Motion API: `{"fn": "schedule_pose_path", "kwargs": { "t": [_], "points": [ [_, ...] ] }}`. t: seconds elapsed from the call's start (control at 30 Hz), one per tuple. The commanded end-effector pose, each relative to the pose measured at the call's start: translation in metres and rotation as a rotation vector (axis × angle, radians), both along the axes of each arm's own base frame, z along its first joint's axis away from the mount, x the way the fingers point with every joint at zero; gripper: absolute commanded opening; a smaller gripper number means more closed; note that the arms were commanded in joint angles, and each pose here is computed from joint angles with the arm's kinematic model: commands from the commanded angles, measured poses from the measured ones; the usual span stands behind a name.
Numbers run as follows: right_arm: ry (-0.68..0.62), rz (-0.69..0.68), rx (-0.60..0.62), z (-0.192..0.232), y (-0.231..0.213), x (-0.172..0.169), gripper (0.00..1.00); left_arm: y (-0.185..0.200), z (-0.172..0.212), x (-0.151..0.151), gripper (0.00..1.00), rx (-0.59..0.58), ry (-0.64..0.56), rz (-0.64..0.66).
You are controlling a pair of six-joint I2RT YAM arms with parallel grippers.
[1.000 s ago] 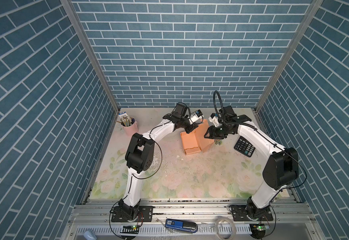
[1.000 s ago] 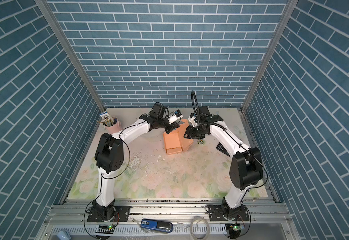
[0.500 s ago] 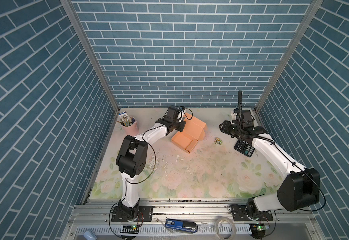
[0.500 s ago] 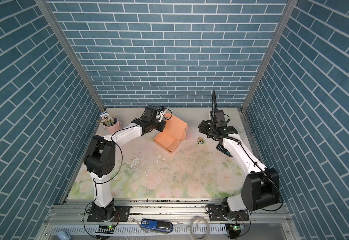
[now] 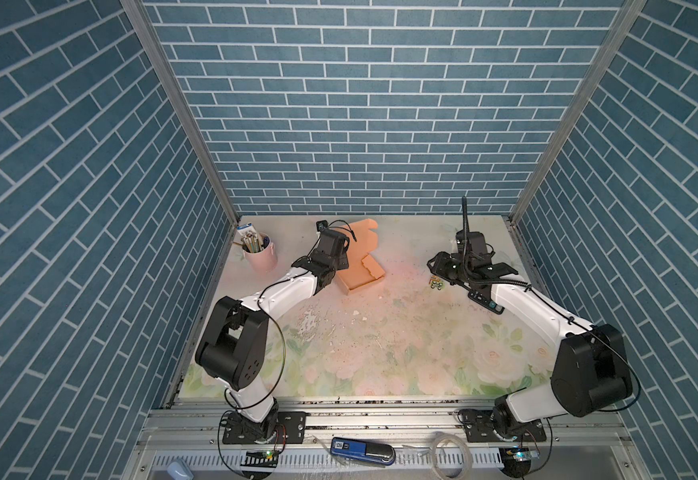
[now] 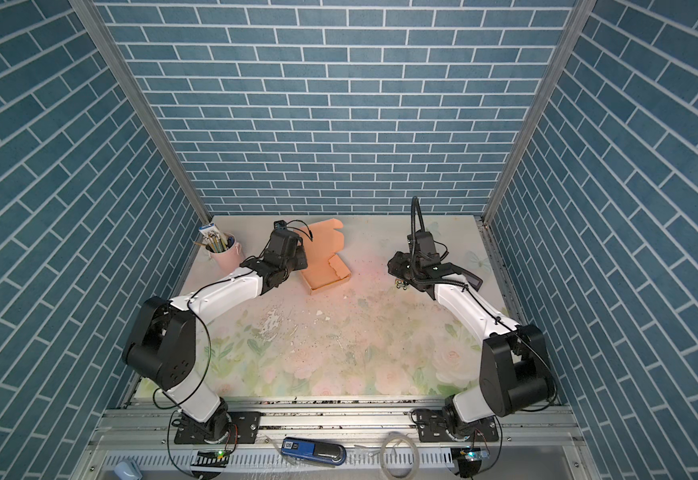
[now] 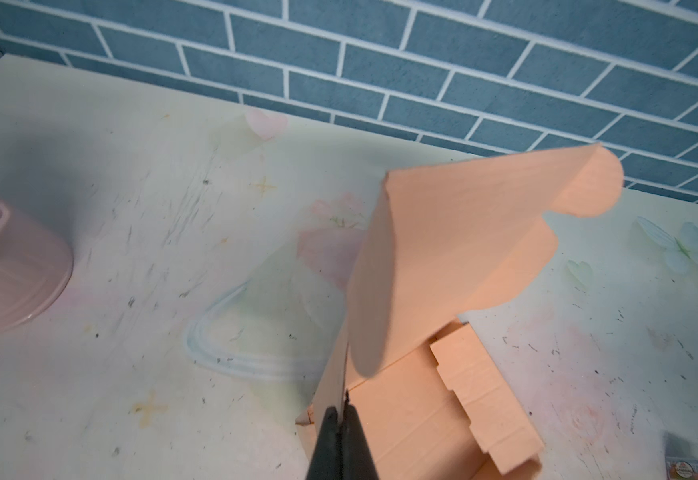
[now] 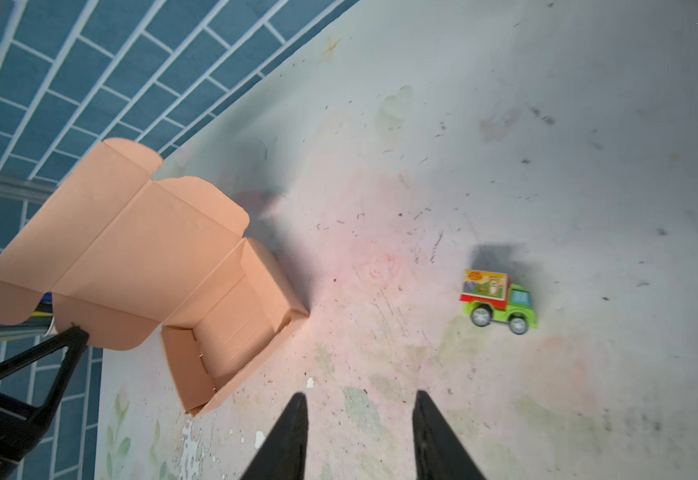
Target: Fold the paper box
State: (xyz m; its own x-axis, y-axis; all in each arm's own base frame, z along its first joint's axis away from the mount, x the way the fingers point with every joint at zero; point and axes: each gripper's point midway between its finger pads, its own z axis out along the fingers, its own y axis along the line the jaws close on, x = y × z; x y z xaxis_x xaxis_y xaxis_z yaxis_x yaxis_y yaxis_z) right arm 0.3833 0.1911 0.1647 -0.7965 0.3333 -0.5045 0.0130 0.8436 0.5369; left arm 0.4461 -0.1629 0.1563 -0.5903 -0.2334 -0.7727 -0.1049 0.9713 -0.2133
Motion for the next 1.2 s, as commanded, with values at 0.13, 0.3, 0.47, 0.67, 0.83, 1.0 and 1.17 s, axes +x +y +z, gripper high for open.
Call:
{"fn": "schedule_pose_path", "kwargs": {
  "t": [0.13,0.3,0.47,0.67,0.83,1.0,1.17],
  "points": [
    [-0.071,0.256,0.019,-0.020,0.059,0.012,0.45,-0.007,0.004,-0.010,0.00,-0.093,-0.081,-0.006],
    [-0.118,0.380,-0.006,-0.032,0.080,0.030,0.43,-0.024,-0.001,-0.016,0.00,-0.120,-0.104,-0.133],
    [-0.160,0.475,-0.036,-0.048,0.092,0.040,0.44,-0.037,0.003,-0.028,0.00,-0.120,-0.145,-0.233],
    [-0.183,0.523,-0.010,-0.072,0.102,0.041,0.43,-0.049,0.013,-0.039,0.00,-0.103,-0.183,-0.297],
    [-0.198,0.547,-0.047,-0.083,0.102,0.043,0.43,-0.060,0.015,-0.045,0.00,-0.103,-0.202,-0.369],
    [-0.226,0.570,-0.088,-0.078,0.098,0.041,0.43,-0.066,0.010,-0.050,0.00,-0.100,-0.197,-0.421],
    [-0.291,0.588,-0.098,-0.055,0.092,0.028,0.44,-0.067,0.005,-0.052,0.00,-0.080,-0.192,-0.448]
  ]
}}
